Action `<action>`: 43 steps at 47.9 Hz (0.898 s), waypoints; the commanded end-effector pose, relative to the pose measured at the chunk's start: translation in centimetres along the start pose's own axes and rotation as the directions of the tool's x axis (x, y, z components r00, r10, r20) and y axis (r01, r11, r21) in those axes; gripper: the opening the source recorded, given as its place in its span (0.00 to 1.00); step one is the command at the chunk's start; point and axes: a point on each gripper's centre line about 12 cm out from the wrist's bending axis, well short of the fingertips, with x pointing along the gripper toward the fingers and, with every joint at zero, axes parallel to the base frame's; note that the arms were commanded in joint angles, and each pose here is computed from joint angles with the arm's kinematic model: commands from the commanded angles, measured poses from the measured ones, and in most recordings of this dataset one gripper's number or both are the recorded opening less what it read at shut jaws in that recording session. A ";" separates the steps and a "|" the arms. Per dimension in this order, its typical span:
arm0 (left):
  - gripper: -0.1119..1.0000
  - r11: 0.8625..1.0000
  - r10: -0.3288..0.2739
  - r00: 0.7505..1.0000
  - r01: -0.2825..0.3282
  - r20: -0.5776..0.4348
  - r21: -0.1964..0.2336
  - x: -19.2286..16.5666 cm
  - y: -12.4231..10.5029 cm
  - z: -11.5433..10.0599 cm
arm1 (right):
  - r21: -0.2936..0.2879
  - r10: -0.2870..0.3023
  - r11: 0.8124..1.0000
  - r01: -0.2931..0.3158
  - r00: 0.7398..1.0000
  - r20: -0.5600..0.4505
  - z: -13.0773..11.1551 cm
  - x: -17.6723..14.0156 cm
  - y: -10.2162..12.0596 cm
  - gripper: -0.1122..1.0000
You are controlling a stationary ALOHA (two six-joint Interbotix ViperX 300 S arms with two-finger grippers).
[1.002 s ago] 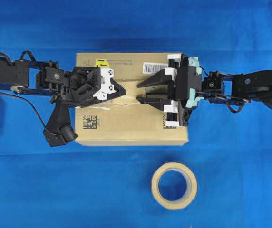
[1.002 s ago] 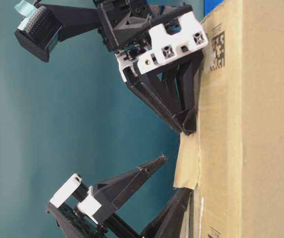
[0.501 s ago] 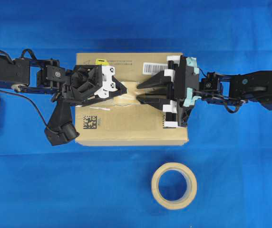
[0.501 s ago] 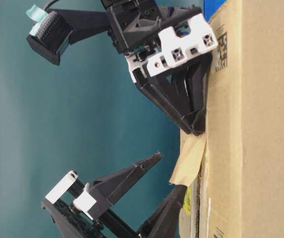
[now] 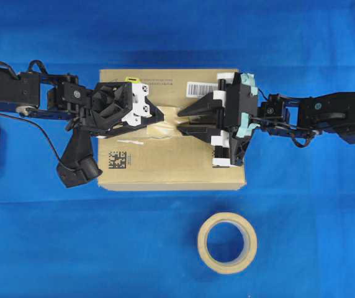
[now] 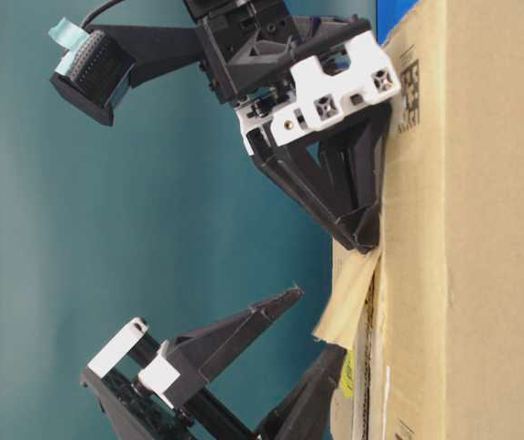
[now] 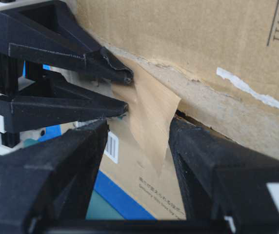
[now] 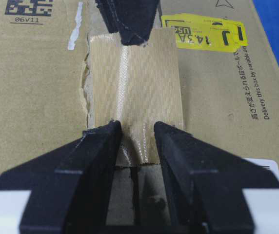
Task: Apply tape along the seams of the closed cardboard box to seal it securely.
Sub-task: 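Press the tape flat across the seam with both grippers, then slide both grippers along the seam to smooth the tape down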
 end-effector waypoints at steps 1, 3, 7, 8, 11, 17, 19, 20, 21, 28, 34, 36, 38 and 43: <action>0.55 1.000 0.009 1.000 -0.009 -0.003 -0.004 -0.4 0.8 -0.2 | 0.003 0.000 1.000 0.000 1.000 -0.003 0.2 -0.1 0.0 0.47; 0.55 1.000 0.000 1.000 0.000 -0.004 -0.006 -0.4 0.7 -0.2 | 0.006 -0.001 1.000 0.001 1.000 -0.005 0.2 -0.1 0.0 0.47; 0.55 1.000 -0.020 1.000 0.020 -0.003 -0.006 -0.5 0.5 -0.2 | 0.010 -0.003 1.000 0.003 1.000 -0.005 0.2 -0.1 -0.1 0.47; 0.55 1.000 -0.026 1.000 0.026 -0.001 -0.006 -0.5 0.4 -0.2 | 0.010 -0.003 1.000 0.003 1.000 -0.005 0.2 -0.1 -0.1 0.47; 0.55 0.999 -0.034 0.999 0.034 -0.002 -0.007 -0.5 0.3 -0.2 | 0.013 -0.004 1.000 0.004 1.000 -0.008 0.1 -0.1 -0.1 0.47; 0.55 0.999 -0.035 0.999 0.035 -0.002 -0.009 -0.5 0.3 -0.2 | 0.017 -0.006 1.000 0.006 1.000 -0.010 0.1 -0.1 -0.1 0.47; 0.55 0.999 -0.034 0.999 0.034 -0.002 -0.009 -0.6 0.3 -0.2 | 0.017 -0.006 1.000 0.006 1.000 -0.008 0.1 -0.1 -0.1 0.47; 0.55 0.999 -0.034 0.999 0.034 -0.003 -0.010 -0.6 0.2 -0.3 | 0.017 -0.007 1.000 0.007 1.000 -0.008 0.1 -0.1 -0.2 0.47; 0.55 0.999 -0.032 0.999 0.032 -0.003 -0.010 -0.7 0.3 -0.3 | 0.017 -0.006 1.000 0.006 1.000 -0.011 0.0 -0.1 -0.1 0.47; 0.55 1.000 -0.006 1.000 0.006 -0.005 -0.014 -1.3 0.7 -0.3 | 0.017 -0.006 1.000 0.006 1.000 -0.010 0.1 -0.1 -0.1 0.47; 0.55 0.999 0.037 0.999 -0.037 -0.007 -0.028 -2.3 1.2 -0.3 | 0.016 -0.003 1.000 0.004 1.000 -0.011 0.1 -0.4 -0.1 0.47; 0.55 0.998 0.055 0.998 -0.055 -0.008 -0.037 -2.6 1.2 -0.3 | 0.014 0.000 1.000 0.000 1.000 -0.004 0.3 -0.6 0.1 0.47; 0.55 0.995 0.089 0.996 -0.089 -0.010 -0.054 -3.1 1.5 -0.3 | 0.013 0.001 1.000 -0.001 1.000 0.005 0.6 -0.8 0.1 0.47; 0.55 0.981 0.169 0.986 -0.170 -0.012 -0.091 -4.0 1.9 -0.3 | 0.003 0.005 1.000 -0.006 0.998 0.063 2.5 -1.7 0.2 0.47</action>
